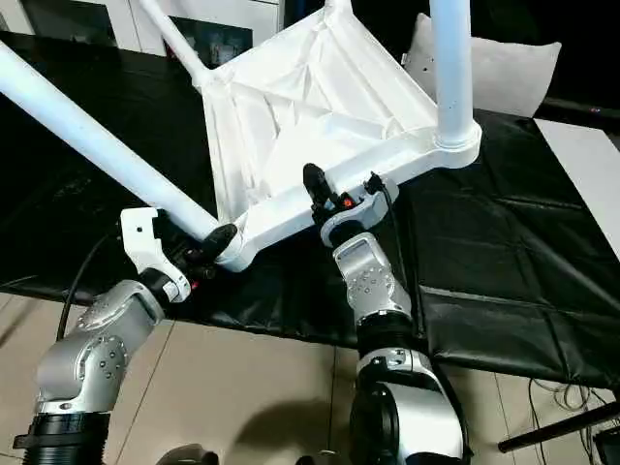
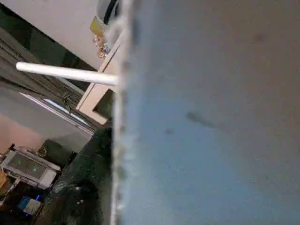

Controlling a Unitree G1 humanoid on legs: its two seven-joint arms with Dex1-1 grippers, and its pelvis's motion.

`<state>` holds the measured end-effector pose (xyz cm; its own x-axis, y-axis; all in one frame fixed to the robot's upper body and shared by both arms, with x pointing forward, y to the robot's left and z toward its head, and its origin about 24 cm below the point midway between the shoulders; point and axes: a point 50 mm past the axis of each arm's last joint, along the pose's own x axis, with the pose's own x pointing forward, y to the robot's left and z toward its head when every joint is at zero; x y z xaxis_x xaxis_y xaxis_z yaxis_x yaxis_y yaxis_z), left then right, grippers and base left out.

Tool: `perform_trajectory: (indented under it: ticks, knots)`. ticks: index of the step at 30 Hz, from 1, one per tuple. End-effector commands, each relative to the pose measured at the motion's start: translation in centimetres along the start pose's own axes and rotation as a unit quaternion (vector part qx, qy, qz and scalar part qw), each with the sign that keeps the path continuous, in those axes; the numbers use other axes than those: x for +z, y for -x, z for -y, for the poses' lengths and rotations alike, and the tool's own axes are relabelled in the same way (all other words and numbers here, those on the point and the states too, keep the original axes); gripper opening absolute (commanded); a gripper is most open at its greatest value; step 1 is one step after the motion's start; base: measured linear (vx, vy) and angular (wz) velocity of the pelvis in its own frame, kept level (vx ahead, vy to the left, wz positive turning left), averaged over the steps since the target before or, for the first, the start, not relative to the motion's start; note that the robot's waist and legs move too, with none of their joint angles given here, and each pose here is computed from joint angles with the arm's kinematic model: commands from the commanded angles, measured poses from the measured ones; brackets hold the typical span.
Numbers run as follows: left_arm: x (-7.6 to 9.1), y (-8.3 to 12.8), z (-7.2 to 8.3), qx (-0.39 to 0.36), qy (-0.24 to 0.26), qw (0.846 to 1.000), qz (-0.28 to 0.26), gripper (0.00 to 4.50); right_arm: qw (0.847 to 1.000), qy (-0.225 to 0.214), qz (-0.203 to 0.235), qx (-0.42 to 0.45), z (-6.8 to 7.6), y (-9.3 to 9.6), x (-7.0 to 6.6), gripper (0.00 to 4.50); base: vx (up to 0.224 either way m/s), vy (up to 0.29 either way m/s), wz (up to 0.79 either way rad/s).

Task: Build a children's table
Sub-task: Flip table

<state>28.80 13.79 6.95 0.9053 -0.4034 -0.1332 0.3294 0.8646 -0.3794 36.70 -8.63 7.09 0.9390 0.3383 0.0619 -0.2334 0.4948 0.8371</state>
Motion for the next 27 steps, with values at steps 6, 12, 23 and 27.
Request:
perform_trajectory:
  ticks: [6,12,23,27]
  knots:
    - [-1.2,-0.6,-0.1,0.010,0.004,1.000,-0.012,2.40,0.996,0.013,0.038,0.074,-3.6,-1.7,1.4,2.13,0.000,0.000,0.00]
    - [1.8,-0.7,-1.9,0.044,0.023,0.997,0.065,3.11,0.996,0.023,0.065,0.063,-3.0,-1.6,3.1,2.01,0.000,0.000,0.00]
    - [4.7,-0.3,-3.9,0.044,-0.043,0.990,0.129,3.85,0.985,0.060,0.160,0.019,-0.9,0.1,9.0,2.01,0.000,0.000,0.00]
    - [5.1,0.0,-4.9,0.050,-0.092,0.986,0.132,3.94,0.978,0.081,0.192,0.006,-0.6,0.9,11.0,2.01,0.000,0.000,0.00]
